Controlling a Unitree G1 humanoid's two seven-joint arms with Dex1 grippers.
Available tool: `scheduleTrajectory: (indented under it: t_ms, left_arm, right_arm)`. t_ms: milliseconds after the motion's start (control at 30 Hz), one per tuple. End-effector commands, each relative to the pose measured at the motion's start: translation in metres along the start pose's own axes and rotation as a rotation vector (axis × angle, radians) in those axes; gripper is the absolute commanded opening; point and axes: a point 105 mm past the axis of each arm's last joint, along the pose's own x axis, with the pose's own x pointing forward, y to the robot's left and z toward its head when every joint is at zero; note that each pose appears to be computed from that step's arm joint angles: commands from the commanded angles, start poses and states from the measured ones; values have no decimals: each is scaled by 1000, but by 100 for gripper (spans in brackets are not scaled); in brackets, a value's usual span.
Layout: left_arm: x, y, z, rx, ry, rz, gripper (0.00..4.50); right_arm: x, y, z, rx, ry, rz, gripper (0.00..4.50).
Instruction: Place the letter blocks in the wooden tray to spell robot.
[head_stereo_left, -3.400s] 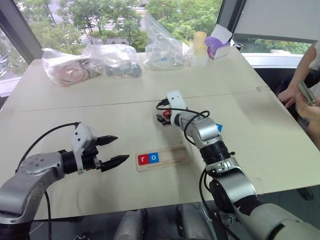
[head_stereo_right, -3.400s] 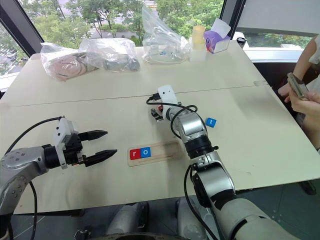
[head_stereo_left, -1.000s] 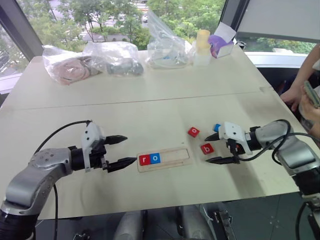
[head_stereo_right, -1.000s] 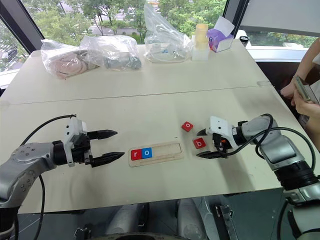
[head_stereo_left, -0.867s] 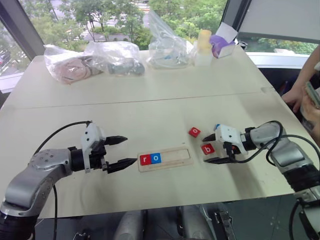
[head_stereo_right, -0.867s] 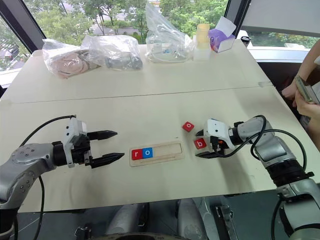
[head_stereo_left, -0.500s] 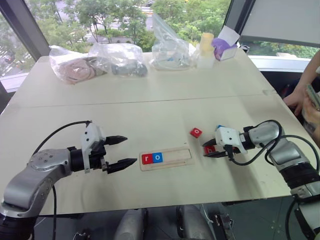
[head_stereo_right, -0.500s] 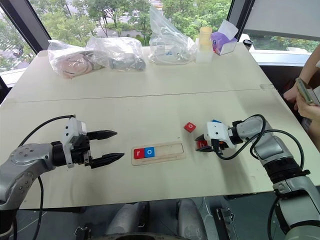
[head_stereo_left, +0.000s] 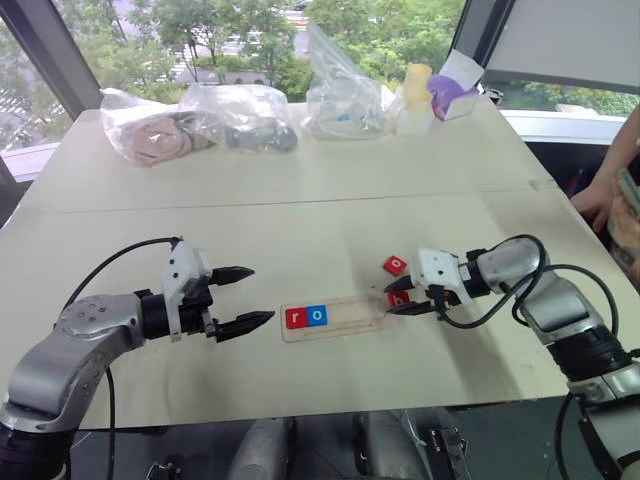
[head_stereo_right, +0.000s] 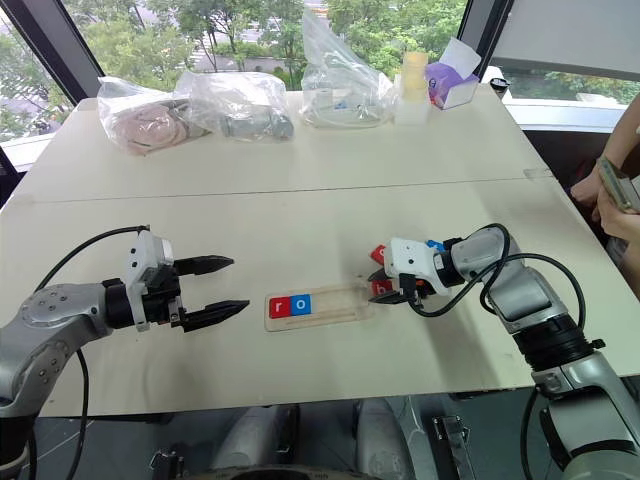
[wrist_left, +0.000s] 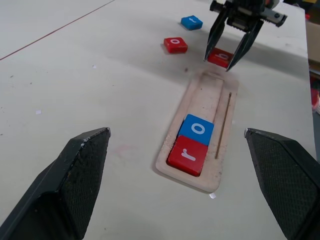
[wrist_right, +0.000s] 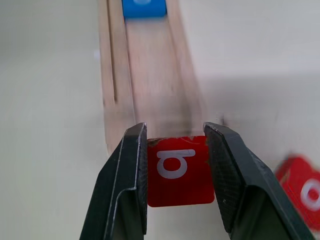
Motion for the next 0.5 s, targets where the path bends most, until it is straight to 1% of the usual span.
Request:
scheduleTrajectory:
  t_ms: [33, 133, 200, 267, 300, 333, 367, 500]
  left_arm:
    - [1, -2, 7, 28, -26, -3, 450]
    - [1, -1, 8, 29, -28, -2, 450]
    - [2, -1, 8, 29, -30, -2, 450]
    - [2, -2, 8, 30, -32, -3, 450]
    - [3, -2, 8, 29, -32, -3, 450]
    - [3, -2, 8, 29, -33, -3, 450]
    - [3, -2, 8, 29, -34, -3, 450]
    - [4, -2, 8, 29, -37, -4, 450]
  right_arm:
    - [1, -2, -4, -47, 23, -4, 113]
    - [3, 0, -10, -57, 46, 8, 113]
    - [3, 0, -15, -56, 56, 8, 221]
    - [2, -1, -16, -56, 59, 5, 314]
    - [0, -1, -16, -52, 62, 4, 369]
    - [-2, -2, -15, -43, 61, 5, 412]
    - [-4, -2, -15, -39, 57, 4, 441]
    - [-13, -4, -23, -19, 84, -7, 441]
